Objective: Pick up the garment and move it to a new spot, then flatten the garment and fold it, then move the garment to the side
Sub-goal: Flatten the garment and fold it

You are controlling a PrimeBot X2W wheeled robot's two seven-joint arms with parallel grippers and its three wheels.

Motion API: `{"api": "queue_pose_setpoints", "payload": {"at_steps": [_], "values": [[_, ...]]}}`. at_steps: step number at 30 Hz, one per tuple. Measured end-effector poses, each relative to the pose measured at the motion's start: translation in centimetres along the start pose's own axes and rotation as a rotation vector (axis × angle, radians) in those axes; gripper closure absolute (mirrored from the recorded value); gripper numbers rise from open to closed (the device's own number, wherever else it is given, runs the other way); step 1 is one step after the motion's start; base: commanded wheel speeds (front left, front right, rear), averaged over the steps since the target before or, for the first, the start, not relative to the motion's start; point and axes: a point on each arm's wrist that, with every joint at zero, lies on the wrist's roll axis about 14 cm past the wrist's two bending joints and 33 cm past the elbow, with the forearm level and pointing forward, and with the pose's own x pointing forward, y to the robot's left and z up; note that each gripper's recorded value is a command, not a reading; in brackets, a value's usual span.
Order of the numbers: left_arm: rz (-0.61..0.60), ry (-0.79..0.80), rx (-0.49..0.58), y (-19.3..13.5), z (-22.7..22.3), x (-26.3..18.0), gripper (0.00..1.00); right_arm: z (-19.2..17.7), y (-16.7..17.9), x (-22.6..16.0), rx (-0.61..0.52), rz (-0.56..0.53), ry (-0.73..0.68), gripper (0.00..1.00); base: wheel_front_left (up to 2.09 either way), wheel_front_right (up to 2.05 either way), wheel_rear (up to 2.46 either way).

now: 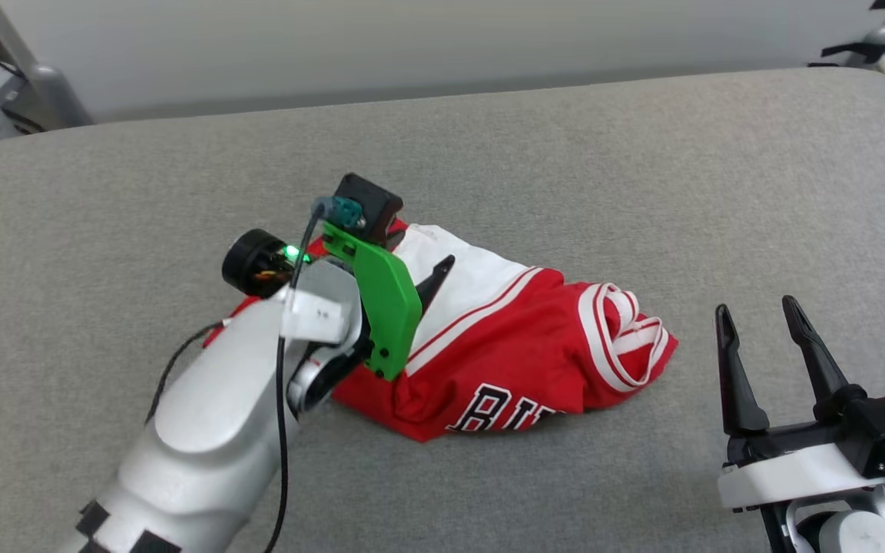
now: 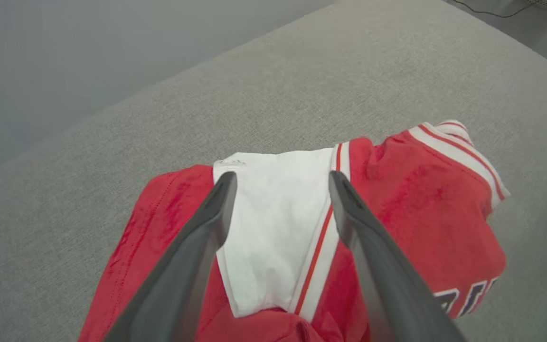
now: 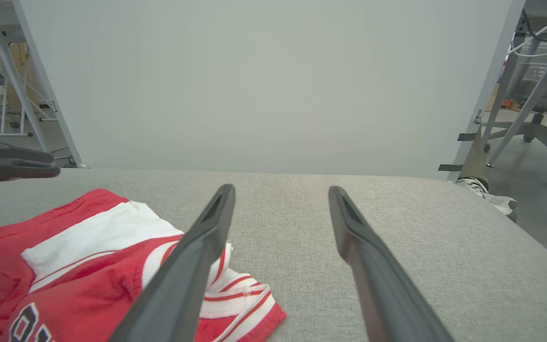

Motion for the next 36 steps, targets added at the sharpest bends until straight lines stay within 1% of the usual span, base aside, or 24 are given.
{"api": "queue_pose_setpoints", "payload": {"at_steps": [2,5,7,10,14,17,21,22,25,30,33,36], "values": [[-0.025,0.066,-0.021,0.2,-0.4,1.1,0.00,-0.3,-0.6,-0.2,0.003,-0.019,0.010,0.00,0.00,0.00,0.00],[-0.047,0.199,-0.039,0.7,-2.4,2.6,0.00,-0.6,-1.4,-0.3,0.001,-0.044,0.022,0.00,0.00,0.00,0.00],[-0.036,0.295,-0.038,1.7,-4.3,3.3,0.00,-1.0,-1.8,-0.5,0.001,-0.059,0.036,0.00,0.00,0.00,0.00],[0.001,0.378,-0.045,3.5,-6.4,4.1,0.00,-1.3,-2.4,-0.5,-0.002,-0.080,0.047,0.00,0.00,0.00,0.00],[0.063,0.471,-0.027,5.9,-9.3,4.8,0.00,-2.0,-3.3,-0.8,-0.006,-0.107,0.072,0.00,0.00,0.00,0.00],[0.060,0.509,-0.047,6.0,-10.8,5.4,0.00,-2.5,-3.7,-1.0,-0.009,-0.123,0.091,0.00,0.00,0.00,0.00],[0.046,0.524,-0.075,5.8,-11.2,5.9,0.00,-3.1,-4.0,-1.0,-0.012,-0.129,0.108,0.00,0.00,0.00,0.00],[0.042,0.523,-0.095,5.7,-11.2,5.9,1.00,-3.1,-3.9,-1.0,-0.011,-0.127,0.108,0.00,0.00,0.00,0.00],[0.030,0.516,-0.133,5.4,-11.1,5.7,1.00,-3.1,-3.6,-0.7,-0.008,-0.115,0.104,0.00,0.00,0.00,0.00],[0.048,0.380,-0.204,5.5,-9.3,5.2,1.00,-2.5,-3.0,-0.4,-0.012,-0.094,0.082,0.00,0.00,0.00,0.00],[0.091,0.257,-0.229,6.6,-7.3,4.4,1.00,-1.9,-2.7,-0.3,-0.014,-0.084,0.064,0.00,0.00,0.00,0.00],[0.157,0.111,-0.228,9.0,-4.3,3.0,1.00,-1.3,-2.5,-0.4,-0.014,-0.076,0.046,0.00,0.00,0.00,0.00]]}}
